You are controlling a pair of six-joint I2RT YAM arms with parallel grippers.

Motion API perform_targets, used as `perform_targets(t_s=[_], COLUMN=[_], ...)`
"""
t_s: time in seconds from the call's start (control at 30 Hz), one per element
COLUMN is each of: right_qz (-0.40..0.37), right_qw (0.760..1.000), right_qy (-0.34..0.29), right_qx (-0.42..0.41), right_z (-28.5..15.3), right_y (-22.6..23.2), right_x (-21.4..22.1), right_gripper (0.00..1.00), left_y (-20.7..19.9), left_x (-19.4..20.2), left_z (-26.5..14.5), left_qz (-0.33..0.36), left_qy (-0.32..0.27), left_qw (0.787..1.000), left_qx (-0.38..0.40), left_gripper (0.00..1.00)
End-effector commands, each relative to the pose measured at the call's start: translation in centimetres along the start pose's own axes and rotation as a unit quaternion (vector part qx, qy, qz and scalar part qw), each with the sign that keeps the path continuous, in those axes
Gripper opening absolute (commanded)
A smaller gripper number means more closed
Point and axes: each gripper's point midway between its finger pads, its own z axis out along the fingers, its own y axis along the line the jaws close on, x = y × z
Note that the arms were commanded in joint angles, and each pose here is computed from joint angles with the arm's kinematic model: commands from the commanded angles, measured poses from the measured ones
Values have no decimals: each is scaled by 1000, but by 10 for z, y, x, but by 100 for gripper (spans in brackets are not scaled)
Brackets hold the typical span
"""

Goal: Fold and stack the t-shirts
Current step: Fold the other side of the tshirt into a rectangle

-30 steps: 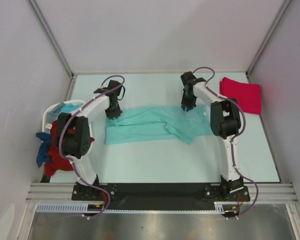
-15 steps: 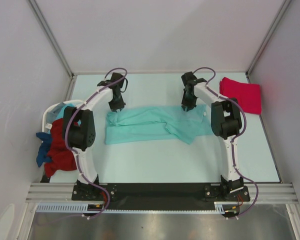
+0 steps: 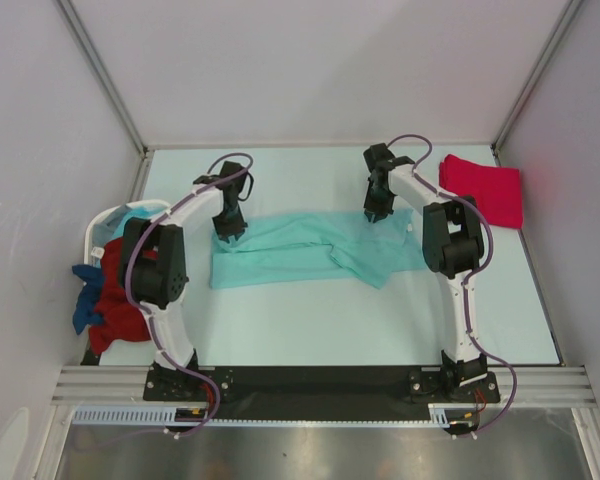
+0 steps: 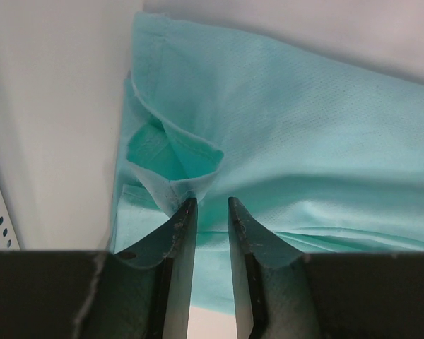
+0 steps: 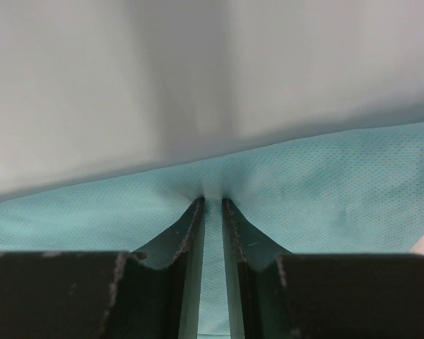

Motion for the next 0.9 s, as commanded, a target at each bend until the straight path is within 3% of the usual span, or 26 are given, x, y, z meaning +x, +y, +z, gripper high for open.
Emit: perform_targets(t_s=[0.0,0.63,0.77,0.87], right_qz=[10,9,10,9], right_qw=[1000,1000,1000,1000], right_qy=[-7,-5,-5,-8], right_qx=[24,26,25,23], right_z=[19,20,20,18], right_y=[-17,-18,-18,-17], right_x=[-2,1,0,0], right_gripper=[21,21,21,21], left_y=[8,57,69,66], left_x=[-12,41,42,19], left_z=[-18,-24,-33,-54], left_qz=[-11,-14,-19,-35], left_qy=[-35,-11,-35,-86], left_qw=[999,999,998,995], left_qx=[1,-32,-42,-25], left_gripper=[28,23,23,24])
